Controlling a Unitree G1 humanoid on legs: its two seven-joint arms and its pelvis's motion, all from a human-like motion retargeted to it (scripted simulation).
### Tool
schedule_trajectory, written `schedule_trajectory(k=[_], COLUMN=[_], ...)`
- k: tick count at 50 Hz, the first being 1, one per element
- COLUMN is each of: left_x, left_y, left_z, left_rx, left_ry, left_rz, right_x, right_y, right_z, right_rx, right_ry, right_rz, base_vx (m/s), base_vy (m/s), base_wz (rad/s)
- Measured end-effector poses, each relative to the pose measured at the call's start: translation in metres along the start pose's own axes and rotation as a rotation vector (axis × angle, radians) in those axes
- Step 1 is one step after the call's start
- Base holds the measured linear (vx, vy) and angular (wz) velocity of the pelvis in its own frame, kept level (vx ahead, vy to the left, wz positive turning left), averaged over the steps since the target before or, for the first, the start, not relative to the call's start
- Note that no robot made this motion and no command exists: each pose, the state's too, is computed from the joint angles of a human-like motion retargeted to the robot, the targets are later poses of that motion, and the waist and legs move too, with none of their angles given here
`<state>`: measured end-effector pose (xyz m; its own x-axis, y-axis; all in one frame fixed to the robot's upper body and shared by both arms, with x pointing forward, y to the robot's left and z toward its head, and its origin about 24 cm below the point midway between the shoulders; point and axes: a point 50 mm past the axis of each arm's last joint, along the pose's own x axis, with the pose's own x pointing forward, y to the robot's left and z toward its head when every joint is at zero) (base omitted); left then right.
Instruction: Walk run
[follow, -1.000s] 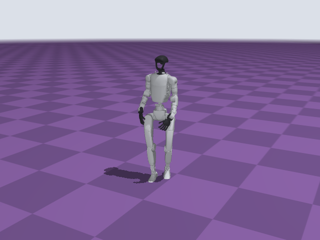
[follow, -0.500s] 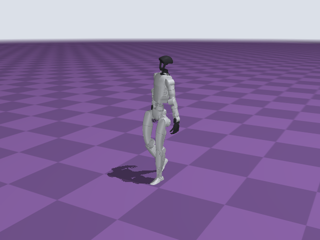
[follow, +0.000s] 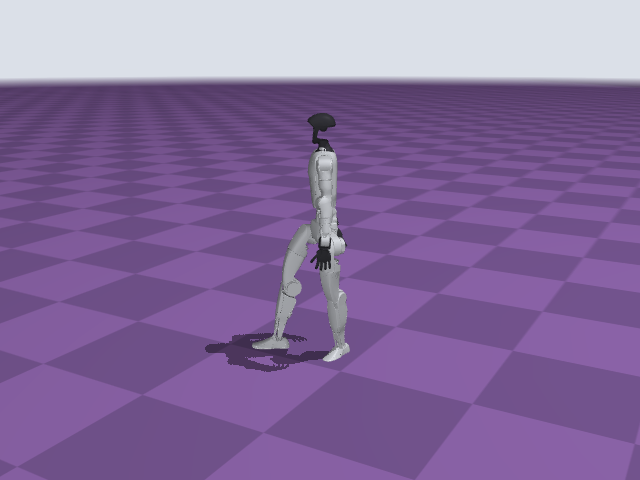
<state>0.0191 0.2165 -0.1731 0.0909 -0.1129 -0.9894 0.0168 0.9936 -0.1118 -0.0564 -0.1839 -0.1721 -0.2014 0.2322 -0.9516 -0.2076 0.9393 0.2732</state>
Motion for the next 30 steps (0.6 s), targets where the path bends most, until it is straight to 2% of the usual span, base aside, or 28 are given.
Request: schedule_trajectory(k=[5, 10, 14, 19, 23, 30], left_x=[0.011, 0.017, 0.018, 0.014, 0.011, 0.008], left_y=[-0.043, -0.085, -0.099, -0.076, -0.057, -0.041], left_z=[0.023, 0.004, -0.016, -0.006, -0.011, -0.028], left_rx=[0.134, 0.262, 0.273, 0.103, 0.026, 0.097], left_ry=[-0.034, -0.008, -0.018, -0.160, -0.086, -0.017], left_rz=[-0.132, -0.245, -0.161, -0.116, -0.120, 0.043], right_x=[-0.004, -0.011, -0.018, -0.026, -0.040, -0.057], right_y=[-0.009, -0.018, -0.035, -0.063, -0.079, -0.064], right_z=[-0.014, -0.046, -0.047, 0.004, 0.071, 0.164], right_rx=[0.038, 0.167, 0.246, 0.193, 0.054, -0.229], right_ry=[-0.005, 0.081, 0.103, -0.011, -0.131, -0.385], right_rz=[-0.029, -0.057, -0.159, -0.309, -0.362, -0.444], base_vx=[0.35, 0.53, 0.48, 0.30, 0.23, 0.32], base_vy=[-0.16, -0.45, -0.41, -0.38, -0.29, -0.20], base_wz=[0.14, -0.09, -0.33, -1.15, -1.70, -1.81])
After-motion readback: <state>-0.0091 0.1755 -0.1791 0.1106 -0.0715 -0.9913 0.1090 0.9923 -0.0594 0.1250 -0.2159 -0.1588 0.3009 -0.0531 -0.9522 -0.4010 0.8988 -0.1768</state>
